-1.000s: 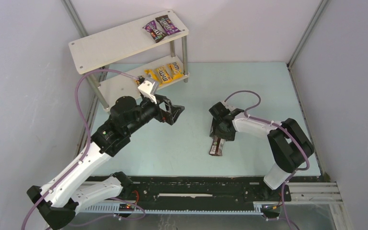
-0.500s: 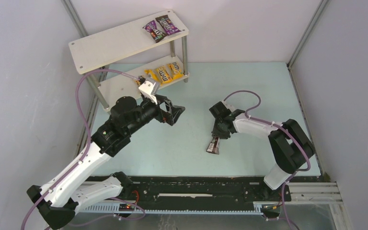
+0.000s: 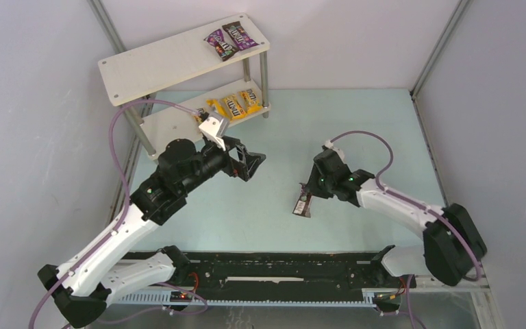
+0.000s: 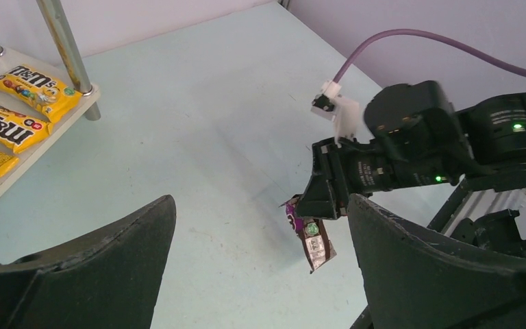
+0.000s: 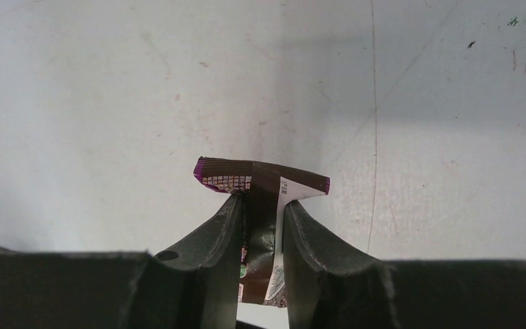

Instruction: Place and organize the candy bags onto the shelf

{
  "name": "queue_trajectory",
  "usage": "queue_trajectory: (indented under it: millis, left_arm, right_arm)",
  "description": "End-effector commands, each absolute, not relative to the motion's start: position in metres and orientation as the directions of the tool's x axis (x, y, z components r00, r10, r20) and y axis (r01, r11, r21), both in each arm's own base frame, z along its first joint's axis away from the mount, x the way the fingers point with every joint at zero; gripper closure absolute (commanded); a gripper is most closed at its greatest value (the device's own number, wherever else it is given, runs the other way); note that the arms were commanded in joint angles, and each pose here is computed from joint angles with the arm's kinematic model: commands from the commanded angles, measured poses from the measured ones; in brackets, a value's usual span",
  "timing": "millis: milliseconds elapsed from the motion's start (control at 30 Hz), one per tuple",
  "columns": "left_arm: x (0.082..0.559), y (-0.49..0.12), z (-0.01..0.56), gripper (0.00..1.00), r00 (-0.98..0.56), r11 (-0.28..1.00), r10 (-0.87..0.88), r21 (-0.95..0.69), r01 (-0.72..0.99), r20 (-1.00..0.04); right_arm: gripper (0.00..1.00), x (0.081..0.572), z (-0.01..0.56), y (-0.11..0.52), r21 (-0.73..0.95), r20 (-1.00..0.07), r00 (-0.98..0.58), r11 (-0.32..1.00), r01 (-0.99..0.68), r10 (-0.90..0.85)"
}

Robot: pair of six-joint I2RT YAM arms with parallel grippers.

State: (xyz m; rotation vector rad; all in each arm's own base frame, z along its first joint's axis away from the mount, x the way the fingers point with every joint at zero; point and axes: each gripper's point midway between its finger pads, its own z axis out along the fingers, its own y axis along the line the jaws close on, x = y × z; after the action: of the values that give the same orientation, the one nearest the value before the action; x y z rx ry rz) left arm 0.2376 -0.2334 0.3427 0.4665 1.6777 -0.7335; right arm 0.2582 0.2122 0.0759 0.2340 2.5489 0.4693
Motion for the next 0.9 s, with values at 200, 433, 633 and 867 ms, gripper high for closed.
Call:
queue_trajectory:
  millis: [200, 433, 633, 867]
  left_arm:
    - [0.225, -0.267, 0.341, 0.00, -0.332, 0.596, -0.140, -0.347, 0.724, -0.933]
    - [0.199, -0.326, 0.289, 0.10, -0.673, 0.351, -0.089, -0.655, 0.669, -0.734]
    - [0.189, -0.350, 0.252, 0.10, -0.811, 0.292, -0.050, -0.785, 0.546, -0.583]
    - [0.176, -0.365, 0.241, 0.14, -0.832, 0.300, -0.024, -0.798, 0.523, -0.554]
  right_arm:
    - [0.68, 0.240, 0.158, 0.215, 0.572, -0.556, -0.751, 0.820, -0.034, 0.356]
    - [0.68, 0.227, 0.209, 0.204, 0.650, -0.601, -0.676, 0.753, -0.103, 0.426]
    - [0.68, 0.219, 0.229, 0.206, 0.692, -0.599, -0.661, 0.707, -0.143, 0.452]
    - [0.68, 0.222, 0.237, 0.213, 0.706, -0.606, -0.652, 0.686, -0.177, 0.456]
